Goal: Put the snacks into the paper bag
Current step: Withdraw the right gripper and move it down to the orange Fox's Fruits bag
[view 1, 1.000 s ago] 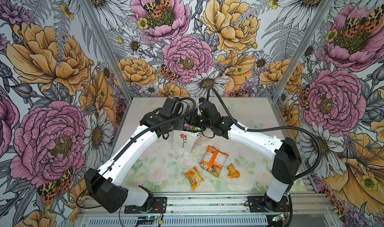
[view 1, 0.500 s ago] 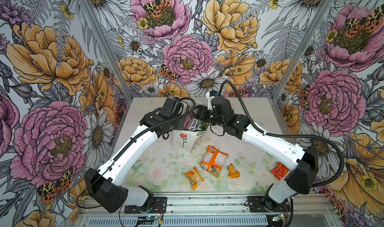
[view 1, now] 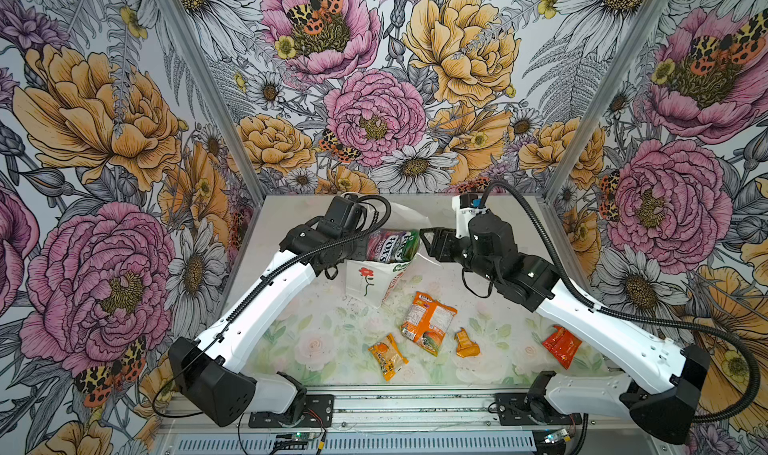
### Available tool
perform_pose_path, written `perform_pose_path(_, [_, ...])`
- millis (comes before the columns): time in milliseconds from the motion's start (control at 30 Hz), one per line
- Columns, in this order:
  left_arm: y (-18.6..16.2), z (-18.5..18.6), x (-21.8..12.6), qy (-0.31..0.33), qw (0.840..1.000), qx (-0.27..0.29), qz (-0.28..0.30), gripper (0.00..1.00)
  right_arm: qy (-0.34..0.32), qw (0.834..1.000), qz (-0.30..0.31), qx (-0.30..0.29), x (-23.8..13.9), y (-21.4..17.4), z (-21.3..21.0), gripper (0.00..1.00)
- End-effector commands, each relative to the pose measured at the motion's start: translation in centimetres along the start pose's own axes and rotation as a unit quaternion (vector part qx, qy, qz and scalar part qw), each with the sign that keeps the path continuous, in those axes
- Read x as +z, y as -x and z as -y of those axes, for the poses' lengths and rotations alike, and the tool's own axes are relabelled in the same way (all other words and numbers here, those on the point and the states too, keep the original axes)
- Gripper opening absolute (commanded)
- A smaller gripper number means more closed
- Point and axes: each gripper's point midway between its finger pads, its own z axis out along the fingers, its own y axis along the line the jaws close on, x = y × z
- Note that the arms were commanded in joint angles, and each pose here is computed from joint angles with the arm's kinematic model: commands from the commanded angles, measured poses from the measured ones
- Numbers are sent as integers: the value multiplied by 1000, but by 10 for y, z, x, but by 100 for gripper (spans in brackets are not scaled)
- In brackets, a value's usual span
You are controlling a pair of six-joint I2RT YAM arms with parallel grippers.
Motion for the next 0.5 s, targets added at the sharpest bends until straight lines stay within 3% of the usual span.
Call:
perform_pose_path(0, [23, -4, -12, 10, 999, -5, 53, 0, -49, 997, -25, -53, -4, -28, 35, 62])
perform_pose_path(233, [24, -11, -10, 21, 998, -12, 53, 0, -108, 986, -83, -94, -5, -91, 90, 66])
perform_pose_path(467, [26, -19, -11, 35, 998, -18, 58, 0, -79, 980, -158, -89, 19, -149, 97, 74])
